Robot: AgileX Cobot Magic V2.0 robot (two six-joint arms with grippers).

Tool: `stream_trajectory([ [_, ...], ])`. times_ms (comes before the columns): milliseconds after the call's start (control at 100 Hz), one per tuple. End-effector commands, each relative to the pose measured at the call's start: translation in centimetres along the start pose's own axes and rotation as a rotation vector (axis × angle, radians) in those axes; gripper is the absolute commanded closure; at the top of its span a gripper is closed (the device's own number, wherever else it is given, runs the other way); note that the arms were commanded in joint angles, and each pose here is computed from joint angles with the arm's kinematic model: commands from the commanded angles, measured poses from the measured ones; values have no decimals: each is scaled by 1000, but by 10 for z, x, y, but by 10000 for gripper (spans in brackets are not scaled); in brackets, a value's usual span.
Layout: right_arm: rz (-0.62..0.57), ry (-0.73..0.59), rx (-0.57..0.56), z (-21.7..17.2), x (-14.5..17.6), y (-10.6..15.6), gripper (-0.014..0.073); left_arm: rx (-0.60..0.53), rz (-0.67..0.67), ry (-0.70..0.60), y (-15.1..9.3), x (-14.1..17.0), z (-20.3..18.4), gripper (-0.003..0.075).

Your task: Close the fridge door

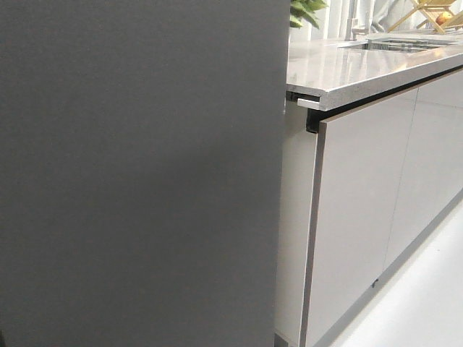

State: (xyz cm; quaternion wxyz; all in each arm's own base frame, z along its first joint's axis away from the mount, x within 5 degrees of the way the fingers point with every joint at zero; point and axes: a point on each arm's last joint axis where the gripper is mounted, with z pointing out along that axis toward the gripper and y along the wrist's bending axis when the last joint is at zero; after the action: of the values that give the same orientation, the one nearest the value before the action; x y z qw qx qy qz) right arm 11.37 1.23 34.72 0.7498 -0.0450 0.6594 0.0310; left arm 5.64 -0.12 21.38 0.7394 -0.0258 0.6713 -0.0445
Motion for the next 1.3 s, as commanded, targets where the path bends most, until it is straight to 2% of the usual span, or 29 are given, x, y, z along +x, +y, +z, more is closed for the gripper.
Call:
stream_trajectory([
  [0, -30, -106, 37, -23, 7, -3, 671, 0, -5, -30, 1, 4, 2, 741],
  [220, -40, -123, 86, -61, 62, -3, 671, 0, -5, -30, 1, 4, 2, 741],
  [530, -39, -96, 85, -76, 119, 0, 671, 0, -5, -30, 1, 4, 2, 741],
  [1289, -39, -96, 87, -77, 119, 0, 671, 0, -5, -30, 1, 4, 2, 741],
])
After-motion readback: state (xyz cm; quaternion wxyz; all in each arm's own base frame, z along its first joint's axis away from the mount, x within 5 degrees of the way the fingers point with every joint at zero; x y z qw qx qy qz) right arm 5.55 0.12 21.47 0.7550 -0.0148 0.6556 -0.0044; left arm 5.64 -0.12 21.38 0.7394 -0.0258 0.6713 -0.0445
